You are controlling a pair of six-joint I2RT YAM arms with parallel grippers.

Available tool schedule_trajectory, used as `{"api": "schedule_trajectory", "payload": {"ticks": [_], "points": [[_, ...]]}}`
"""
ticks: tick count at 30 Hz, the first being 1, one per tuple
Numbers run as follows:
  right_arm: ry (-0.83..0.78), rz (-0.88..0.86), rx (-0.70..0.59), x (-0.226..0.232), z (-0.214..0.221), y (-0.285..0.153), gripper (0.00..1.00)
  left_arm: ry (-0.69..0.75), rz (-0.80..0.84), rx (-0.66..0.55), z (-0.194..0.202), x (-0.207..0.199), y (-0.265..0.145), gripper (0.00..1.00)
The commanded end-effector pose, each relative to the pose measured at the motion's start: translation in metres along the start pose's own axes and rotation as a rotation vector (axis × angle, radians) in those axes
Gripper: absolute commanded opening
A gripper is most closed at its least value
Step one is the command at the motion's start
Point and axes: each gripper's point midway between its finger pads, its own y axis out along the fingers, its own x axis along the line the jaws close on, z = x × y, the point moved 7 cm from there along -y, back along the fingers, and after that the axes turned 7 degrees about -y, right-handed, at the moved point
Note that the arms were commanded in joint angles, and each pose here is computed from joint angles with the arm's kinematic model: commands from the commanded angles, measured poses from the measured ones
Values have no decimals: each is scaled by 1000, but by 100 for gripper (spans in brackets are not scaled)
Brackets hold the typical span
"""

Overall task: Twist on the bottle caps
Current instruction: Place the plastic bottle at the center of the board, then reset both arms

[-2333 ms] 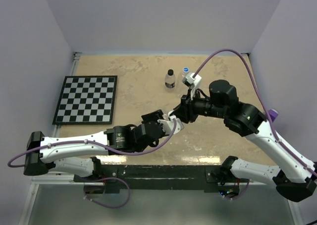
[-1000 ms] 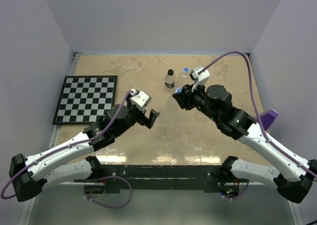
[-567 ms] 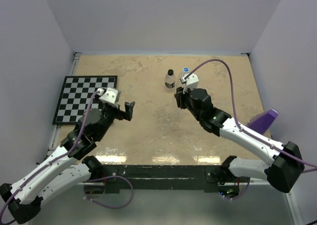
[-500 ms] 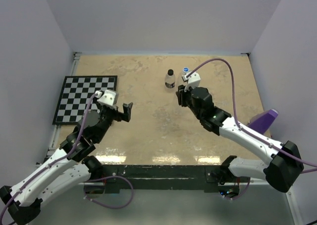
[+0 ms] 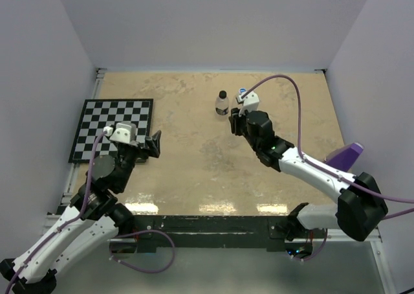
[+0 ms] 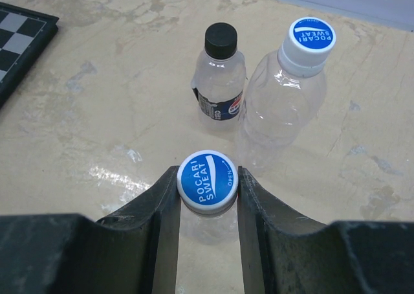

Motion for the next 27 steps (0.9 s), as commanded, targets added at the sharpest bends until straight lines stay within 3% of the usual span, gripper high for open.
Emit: {"api": "schedule_trajectory", "payload": {"ticks": [1, 5, 10, 14, 21, 24, 27], "points": [[14, -1, -19, 0, -5, 7, 12, -35, 4, -69, -8, 1, 0, 100], [18, -7, 9, 0, -2, 12, 19, -66, -18, -136, -16, 5, -3, 100], [45, -13, 15, 1, -7, 10, 46, -80, -14, -166, -20, 6, -7, 100], [89, -11, -62, -5, -40, -8, 65, -134, -65, -191, -27, 12, -12, 100], [160, 127, -242, -42, -104, -70, 83, -177, -129, -270, -40, 26, -26, 100], [208, 230, -324, -65, -115, -106, 87, -181, -155, -308, -45, 32, -34, 100], [265, 341, -413, -91, -117, -148, 98, -188, -170, -344, -49, 38, -42, 100]]}}
